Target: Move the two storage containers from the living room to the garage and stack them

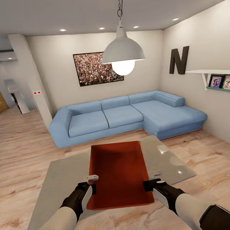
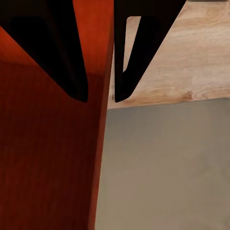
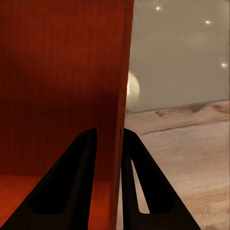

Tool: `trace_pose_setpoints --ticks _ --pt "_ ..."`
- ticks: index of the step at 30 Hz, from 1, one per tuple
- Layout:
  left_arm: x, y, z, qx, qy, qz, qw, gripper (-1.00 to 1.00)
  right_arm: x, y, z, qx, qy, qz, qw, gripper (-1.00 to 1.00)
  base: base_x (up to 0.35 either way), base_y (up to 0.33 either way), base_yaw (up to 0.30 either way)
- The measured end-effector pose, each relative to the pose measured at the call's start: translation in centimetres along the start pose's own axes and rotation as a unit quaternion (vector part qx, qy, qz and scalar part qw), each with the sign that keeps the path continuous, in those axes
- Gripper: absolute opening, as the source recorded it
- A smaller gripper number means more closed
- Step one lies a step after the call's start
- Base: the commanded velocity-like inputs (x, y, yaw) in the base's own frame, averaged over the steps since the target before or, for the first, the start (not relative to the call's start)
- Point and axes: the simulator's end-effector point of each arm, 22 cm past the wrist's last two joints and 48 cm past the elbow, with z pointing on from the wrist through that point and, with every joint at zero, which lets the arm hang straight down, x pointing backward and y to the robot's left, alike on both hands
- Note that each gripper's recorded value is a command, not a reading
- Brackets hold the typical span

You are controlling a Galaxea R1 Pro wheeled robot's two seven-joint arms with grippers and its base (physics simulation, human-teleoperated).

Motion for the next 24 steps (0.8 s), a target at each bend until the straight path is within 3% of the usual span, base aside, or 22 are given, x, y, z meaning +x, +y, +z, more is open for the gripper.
trace_pose_setpoints --ticks 9,17,24 --pt "-0.36 0.03 -0.33 0.000 -0.004 -0.001 1.0000 -1.00 -0.42 -0.01 -0.27 0.000 -0.004 0.000 1.0000 -1.00 0.000 0.000 0.266" --pt "-0.45 0.03 -0.42 0.001 -0.005 -0.001 1.0000 -1.00 -0.55 -0.03 -0.35 0.000 -0.005 -0.001 1.0000 -1.00 0.000 0.000 0.073" --pt "-0.35 0.03 -0.34 0.000 -0.004 -0.001 1.0000 -1.00 -0.46 -0.02 -0.29 0.000 -0.004 -0.001 1.0000 -1.00 0.000 0.000 0.237"
